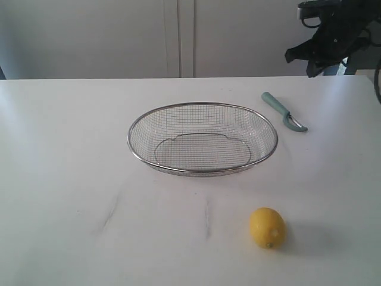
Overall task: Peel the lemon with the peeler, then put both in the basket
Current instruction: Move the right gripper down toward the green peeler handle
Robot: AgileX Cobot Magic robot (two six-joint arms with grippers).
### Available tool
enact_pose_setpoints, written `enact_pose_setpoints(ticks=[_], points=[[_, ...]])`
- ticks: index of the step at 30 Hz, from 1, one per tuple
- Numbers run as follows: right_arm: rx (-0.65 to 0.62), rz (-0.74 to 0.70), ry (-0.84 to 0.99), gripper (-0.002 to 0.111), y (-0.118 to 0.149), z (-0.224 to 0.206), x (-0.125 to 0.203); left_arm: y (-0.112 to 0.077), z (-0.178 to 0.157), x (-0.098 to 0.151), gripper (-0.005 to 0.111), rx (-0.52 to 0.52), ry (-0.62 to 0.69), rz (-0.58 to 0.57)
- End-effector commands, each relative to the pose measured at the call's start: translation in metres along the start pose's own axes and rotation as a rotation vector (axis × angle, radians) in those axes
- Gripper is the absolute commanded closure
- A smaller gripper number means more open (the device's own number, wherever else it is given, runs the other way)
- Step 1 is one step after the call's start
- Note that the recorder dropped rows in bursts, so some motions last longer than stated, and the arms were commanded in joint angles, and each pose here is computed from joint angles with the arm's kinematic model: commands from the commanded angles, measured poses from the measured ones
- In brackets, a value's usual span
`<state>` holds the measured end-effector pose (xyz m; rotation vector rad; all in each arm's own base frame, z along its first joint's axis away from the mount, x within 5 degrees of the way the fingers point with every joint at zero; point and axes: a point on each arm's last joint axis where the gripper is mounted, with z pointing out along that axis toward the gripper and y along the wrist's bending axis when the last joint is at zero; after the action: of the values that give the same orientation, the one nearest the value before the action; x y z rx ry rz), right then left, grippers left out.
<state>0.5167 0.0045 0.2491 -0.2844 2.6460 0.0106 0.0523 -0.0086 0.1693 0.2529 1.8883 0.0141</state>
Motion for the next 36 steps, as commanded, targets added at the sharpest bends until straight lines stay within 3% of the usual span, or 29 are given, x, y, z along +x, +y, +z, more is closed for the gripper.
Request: enact_pose_setpoints(ticks=[1, 4, 8, 9, 11, 15, 24, 36], points=[[0.0, -0.08, -0.038, 0.108, -0.005, 0.027, -0.005, -0.001, 0.0, 0.001, 0.106, 0.006, 0.0, -0.002], [-0.11, -0.167, -0.098, 0.098, 0.005, 0.049, -0.007, -0.001, 0.0, 0.001, 0.106, 0.006, 0.0, -0.002], [-0.07, -0.18, -0.214, 0.077, 0.013, 0.077, -0.014, -0.001, 0.0, 0.001, 0.106, 0.006, 0.0, -0.002], [-0.064, -0.169, -0.229, 0.076, 0.013, 0.083, -0.014, -0.001, 0.0, 0.001, 0.106, 0.006, 0.0, -0.002], [-0.04, -0.129, -0.286, 0.078, 0.014, 0.091, -0.017, -0.001, 0.0, 0.001, 0.106, 0.006, 0.0, -0.002], [0.03, -0.036, -0.338, 0.108, 0.007, 0.099, -0.02, -0.001, 0.0, 0.001, 0.106, 0.006, 0.0, -0.002], [0.025, -0.032, -0.321, 0.108, 0.009, 0.123, -0.012, -0.001, 0.0, 0.001, 0.106, 0.006, 0.0, -0.002], [-0.015, -0.069, -0.253, 0.108, 0.032, 0.145, -0.002, -0.001, 0.0, 0.001, 0.106, 0.006, 0.0, -0.002]])
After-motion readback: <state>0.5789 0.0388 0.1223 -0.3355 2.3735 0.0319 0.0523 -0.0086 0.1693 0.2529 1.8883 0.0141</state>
